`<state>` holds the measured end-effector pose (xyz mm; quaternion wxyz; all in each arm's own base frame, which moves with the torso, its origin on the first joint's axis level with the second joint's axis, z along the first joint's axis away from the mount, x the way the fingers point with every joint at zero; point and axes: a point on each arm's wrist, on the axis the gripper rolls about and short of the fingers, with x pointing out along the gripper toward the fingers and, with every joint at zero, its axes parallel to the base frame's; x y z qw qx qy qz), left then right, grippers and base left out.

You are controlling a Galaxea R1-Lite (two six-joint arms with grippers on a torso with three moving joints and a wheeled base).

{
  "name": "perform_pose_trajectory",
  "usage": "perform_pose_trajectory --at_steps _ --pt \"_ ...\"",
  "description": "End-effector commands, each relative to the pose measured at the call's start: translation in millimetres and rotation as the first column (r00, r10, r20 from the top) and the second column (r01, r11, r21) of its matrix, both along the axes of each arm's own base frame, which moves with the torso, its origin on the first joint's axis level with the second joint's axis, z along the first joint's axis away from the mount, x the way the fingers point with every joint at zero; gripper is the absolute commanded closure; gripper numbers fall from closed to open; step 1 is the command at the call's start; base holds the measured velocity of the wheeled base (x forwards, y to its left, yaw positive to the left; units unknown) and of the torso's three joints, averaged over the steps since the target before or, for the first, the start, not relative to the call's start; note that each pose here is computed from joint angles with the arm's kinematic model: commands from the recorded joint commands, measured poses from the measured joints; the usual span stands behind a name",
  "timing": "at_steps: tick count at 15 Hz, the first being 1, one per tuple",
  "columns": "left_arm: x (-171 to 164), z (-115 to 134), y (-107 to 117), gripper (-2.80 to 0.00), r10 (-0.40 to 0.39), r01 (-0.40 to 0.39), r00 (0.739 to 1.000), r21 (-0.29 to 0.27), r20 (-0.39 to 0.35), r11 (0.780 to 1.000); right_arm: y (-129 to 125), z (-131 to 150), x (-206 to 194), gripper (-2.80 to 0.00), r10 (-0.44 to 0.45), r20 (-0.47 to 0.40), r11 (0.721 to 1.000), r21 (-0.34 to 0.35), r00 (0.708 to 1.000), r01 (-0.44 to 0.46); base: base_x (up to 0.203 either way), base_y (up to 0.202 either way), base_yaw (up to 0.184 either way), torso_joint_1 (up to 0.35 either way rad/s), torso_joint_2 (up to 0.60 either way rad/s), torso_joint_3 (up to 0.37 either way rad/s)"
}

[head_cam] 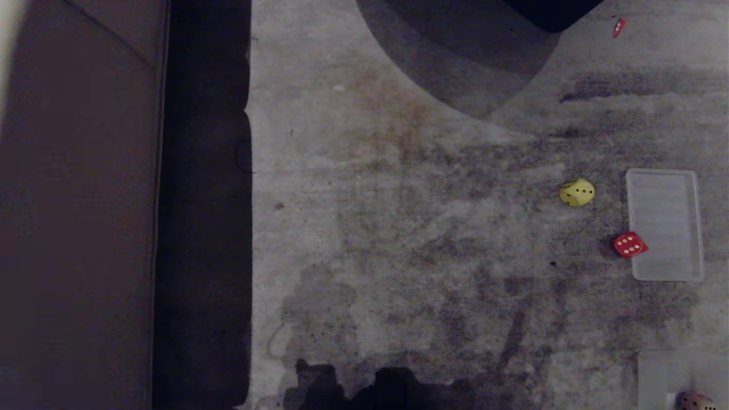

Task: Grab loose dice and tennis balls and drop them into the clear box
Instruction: Pick up toys out of the box

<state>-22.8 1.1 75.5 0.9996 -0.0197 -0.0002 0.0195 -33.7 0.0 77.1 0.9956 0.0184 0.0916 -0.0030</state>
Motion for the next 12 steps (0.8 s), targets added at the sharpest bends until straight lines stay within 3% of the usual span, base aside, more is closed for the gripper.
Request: perform_pose_trajectory --at_steps 1,5,12 --pt "0.2 -0.4 0.0 0.00 0.001 -0.001 1.000 -0.001 -0.003 1.000 0.0 -1.0 -0.7 0.00 0.001 -0.002 1.000 0.000 1.000 -0.001 0.000 0.000 0.000 0.000 0.00 0.000" --pt "0.2 -0.4 0.0 0.00 0.001 -0.001 1.000 -0.001 -0.003 1.000 0.0 -1.4 -0.6 0.00 0.001 -0.004 1.000 0.002 1.000 -0.001 0.000 0.003 -0.042 0.001 0.00 0.001" --pt "0.2 -0.4 0.0 0.00 0.001 -0.001 1.000 -0.001 -0.003 1.000 0.0 -1.1 -0.7 0.00 0.000 -0.003 1.000 0.003 1.000 0.000 0.001 0.009 -0.164 0.001 0.00 0.002"
